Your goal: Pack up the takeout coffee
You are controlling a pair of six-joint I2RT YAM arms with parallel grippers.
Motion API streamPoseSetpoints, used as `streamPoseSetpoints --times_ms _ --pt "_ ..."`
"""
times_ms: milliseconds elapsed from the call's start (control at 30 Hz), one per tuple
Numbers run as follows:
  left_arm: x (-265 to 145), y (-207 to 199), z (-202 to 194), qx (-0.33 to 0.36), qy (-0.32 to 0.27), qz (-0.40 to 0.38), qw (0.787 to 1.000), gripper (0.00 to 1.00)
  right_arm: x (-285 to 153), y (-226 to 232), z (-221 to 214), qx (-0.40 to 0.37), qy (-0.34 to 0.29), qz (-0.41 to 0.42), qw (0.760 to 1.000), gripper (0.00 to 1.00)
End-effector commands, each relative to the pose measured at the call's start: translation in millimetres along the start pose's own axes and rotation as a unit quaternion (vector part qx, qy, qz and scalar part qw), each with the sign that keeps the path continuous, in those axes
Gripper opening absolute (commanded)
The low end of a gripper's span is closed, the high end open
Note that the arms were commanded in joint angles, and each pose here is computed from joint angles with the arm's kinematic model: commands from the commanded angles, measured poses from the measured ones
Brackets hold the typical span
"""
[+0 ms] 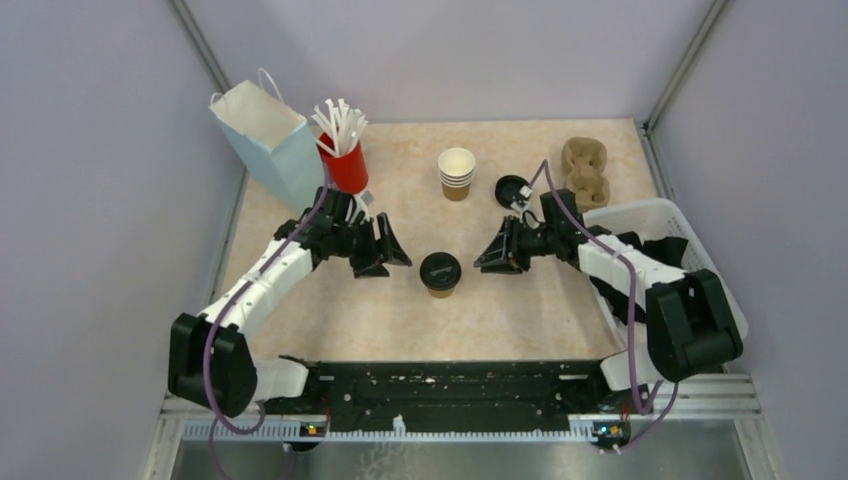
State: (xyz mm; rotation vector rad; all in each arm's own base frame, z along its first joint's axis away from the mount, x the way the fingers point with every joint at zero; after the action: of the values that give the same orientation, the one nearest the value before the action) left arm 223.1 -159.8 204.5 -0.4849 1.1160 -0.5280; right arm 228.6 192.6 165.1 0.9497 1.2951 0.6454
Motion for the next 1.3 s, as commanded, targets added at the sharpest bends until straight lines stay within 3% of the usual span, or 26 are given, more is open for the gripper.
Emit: streamPoseSetpoints --times_ms 0,200,767,1267 --pt "17.2 -4.8 4.5 -0.021 0.009 -0.086 0.996 0.69 10.7 12.1 12.7 -0.029 -0.005 0.048 0.998 0.32" --pt "35.4 9.8 2.8 -0.026 0.026 -0.068 0.997 0.56 27.8 1.3 16.6 -0.016 0.011 0.036 0.999 0.29" --pt "55.8 19.3 5.0 -0.028 0.056 -0.070 0.996 0.58 46.8 -2.7 21.3 -0.019 0.027 0.039 0.999 0.26" --pt "65.7 23.4 2.8 -0.032 0.069 -0.076 0.994 0.59 49.2 0.9 14.0 -0.025 0.039 0.049 0.998 0.31"
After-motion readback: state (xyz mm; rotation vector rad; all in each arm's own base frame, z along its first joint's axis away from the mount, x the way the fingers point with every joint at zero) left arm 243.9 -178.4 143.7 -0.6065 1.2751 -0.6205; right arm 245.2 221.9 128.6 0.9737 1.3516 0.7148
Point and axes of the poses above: each gripper's point midway between its finger pads, its own x axis out along the fingers, its own y axis along the line the jaws close on, z = x × y, the point moved 6 cm from there along -x, back along the fingers, and after that the axes turned 8 degrees about x, right-handed, at the moved point
